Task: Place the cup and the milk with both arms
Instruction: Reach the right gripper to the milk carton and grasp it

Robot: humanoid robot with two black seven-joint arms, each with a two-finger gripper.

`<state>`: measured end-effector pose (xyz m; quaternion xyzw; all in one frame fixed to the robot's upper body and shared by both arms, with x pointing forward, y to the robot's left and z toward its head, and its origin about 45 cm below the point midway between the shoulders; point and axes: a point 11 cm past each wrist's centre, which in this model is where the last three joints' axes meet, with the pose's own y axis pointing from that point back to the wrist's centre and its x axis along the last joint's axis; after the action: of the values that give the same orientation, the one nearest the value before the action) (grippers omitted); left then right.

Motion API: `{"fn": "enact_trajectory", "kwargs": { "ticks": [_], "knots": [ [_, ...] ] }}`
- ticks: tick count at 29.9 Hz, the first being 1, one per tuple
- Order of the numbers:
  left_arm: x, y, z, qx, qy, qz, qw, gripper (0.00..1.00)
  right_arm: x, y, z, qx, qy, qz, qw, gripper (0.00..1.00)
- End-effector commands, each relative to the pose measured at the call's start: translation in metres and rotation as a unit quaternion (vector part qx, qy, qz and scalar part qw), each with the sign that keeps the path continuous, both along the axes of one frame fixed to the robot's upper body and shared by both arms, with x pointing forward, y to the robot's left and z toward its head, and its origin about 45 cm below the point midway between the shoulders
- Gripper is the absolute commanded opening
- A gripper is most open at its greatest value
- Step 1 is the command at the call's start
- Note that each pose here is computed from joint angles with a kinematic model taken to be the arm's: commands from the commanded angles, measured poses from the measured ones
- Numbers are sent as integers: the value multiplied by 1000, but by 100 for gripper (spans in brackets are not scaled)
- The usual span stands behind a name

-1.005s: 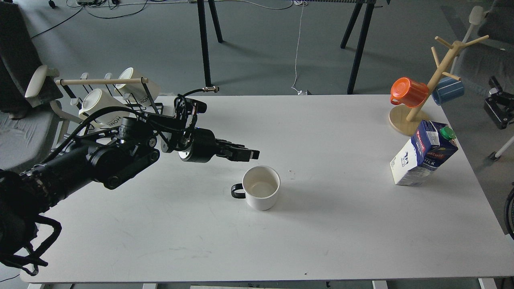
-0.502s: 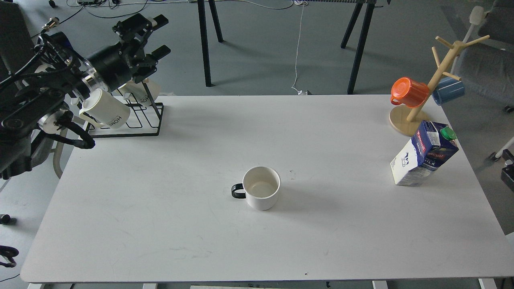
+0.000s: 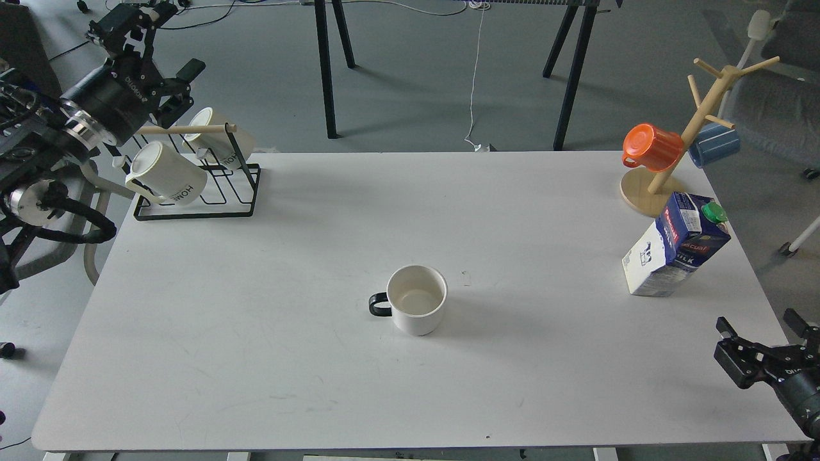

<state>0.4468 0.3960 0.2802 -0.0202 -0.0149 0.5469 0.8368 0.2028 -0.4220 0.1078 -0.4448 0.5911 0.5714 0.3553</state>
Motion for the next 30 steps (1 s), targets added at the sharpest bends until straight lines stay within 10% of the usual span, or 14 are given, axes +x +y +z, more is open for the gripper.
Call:
{"fn": "enact_trajectory", "kwargs": {
  "ticks": [1,30],
  "knots": [
    [0,0,-1,1,1,0,1000,91,4,10,-6,9,-5,2,1000,97],
    [-12,6,-25,2,26,6,1000,94,60,5,-1,-8,-55,-20,998,97]
  ]
}}
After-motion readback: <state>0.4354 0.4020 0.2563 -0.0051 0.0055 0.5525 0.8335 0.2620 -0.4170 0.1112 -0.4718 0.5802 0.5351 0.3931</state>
